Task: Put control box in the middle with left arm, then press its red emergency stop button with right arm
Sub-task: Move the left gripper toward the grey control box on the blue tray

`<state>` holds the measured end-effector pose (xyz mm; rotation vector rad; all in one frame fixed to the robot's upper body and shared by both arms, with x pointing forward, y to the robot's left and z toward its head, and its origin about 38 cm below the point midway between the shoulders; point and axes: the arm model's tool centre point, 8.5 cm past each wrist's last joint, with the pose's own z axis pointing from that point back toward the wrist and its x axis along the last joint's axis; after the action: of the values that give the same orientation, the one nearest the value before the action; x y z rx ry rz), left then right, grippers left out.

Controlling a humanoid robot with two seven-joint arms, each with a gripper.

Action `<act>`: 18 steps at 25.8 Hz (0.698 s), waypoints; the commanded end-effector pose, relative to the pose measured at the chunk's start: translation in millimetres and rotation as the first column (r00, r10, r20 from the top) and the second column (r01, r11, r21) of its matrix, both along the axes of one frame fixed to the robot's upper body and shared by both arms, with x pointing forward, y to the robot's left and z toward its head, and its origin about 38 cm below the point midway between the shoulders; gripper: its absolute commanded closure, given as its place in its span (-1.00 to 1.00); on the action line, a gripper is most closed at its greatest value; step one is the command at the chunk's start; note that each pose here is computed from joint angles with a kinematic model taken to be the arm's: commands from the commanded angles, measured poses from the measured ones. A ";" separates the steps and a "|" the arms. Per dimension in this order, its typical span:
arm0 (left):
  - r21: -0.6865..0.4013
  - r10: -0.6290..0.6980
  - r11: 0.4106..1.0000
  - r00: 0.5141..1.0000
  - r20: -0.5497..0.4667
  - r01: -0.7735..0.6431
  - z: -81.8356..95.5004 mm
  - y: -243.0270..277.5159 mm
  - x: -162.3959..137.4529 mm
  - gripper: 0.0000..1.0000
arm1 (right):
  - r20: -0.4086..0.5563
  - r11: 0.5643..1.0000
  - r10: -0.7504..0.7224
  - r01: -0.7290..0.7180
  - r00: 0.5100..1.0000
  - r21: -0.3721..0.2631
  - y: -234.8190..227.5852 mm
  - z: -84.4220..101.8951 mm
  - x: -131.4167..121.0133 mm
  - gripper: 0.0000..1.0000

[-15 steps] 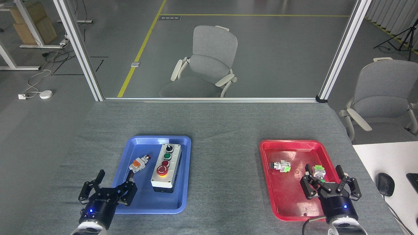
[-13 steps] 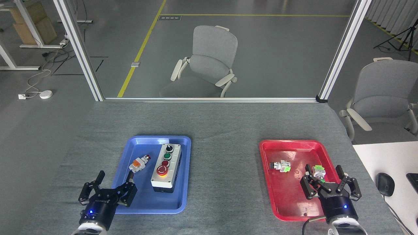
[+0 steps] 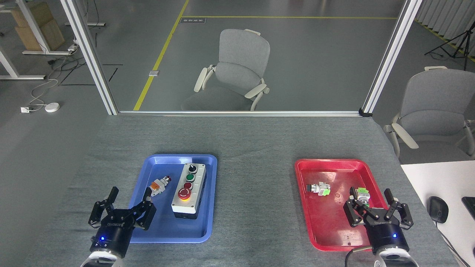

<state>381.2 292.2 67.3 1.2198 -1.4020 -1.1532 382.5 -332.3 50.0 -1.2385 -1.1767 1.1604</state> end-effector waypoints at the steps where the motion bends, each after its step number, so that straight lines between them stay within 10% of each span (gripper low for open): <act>1: -0.002 -0.022 1.000 1.000 -0.015 0.022 -6.0 -17.0 -0.1 -0.97 | -0.001 1.000 0.000 0.000 1.000 0.001 0.4 -0.6 -0.4 -0.96; 18: -0.009 -0.008 1.000 0.988 -0.153 0.006 -38.8 -91.1 -4.1 -0.95 | 0.013 1.000 -0.017 0.017 1.000 0.000 0.8 -1.1 -1.2 -0.96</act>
<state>376.8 210.5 30.0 1.1177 -1.2907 -1.2295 381.7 -330.7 50.0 -1.2535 -1.1864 1.1458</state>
